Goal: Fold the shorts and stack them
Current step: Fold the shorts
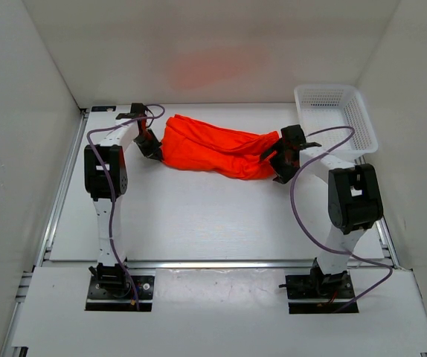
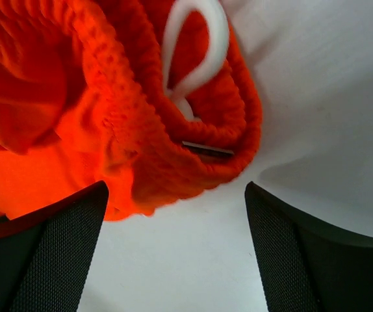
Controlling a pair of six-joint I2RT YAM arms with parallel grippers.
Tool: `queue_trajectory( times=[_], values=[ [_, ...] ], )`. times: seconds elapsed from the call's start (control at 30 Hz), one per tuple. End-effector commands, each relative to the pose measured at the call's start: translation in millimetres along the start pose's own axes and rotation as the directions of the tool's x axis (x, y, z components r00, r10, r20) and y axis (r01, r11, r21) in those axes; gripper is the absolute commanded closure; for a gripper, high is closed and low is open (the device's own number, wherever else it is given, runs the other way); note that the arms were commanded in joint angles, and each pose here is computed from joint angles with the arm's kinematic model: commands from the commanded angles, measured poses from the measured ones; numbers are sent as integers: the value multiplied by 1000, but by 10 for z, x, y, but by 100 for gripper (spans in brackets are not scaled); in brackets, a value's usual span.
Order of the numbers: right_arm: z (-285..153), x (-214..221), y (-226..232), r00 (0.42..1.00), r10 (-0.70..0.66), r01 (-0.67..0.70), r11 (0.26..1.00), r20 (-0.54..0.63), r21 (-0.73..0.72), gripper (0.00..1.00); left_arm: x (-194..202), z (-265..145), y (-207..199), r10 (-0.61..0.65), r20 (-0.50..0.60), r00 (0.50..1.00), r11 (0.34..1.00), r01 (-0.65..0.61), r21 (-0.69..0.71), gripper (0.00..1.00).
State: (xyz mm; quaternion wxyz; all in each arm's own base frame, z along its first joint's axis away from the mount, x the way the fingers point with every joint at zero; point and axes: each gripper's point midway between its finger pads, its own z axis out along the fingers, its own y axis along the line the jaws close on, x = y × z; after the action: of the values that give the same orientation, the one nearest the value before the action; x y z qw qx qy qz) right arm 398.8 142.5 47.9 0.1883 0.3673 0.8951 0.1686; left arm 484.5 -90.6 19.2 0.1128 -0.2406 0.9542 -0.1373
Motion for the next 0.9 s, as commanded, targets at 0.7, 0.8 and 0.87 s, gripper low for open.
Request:
queue_trajectory(
  times=[0.7, 0.8, 0.87],
  values=[
    [-448, -770, 1110, 948, -75, 109, 990, 308, -94, 100, -1235, -1538, -161, -80, 322, 943, 973, 5, 229, 90],
    [-718, -927, 1421, 928, -115, 176, 973, 354, -148, 100, -1364, -1942, -104, -108, 364, 925, 964, 9, 264, 90],
    [-904, -940, 1488, 921, -129, 203, 964, 367, -172, 100, -1310, -2189, -153, -99, 382, 919, 954, -21, 298, 90]
  ],
)
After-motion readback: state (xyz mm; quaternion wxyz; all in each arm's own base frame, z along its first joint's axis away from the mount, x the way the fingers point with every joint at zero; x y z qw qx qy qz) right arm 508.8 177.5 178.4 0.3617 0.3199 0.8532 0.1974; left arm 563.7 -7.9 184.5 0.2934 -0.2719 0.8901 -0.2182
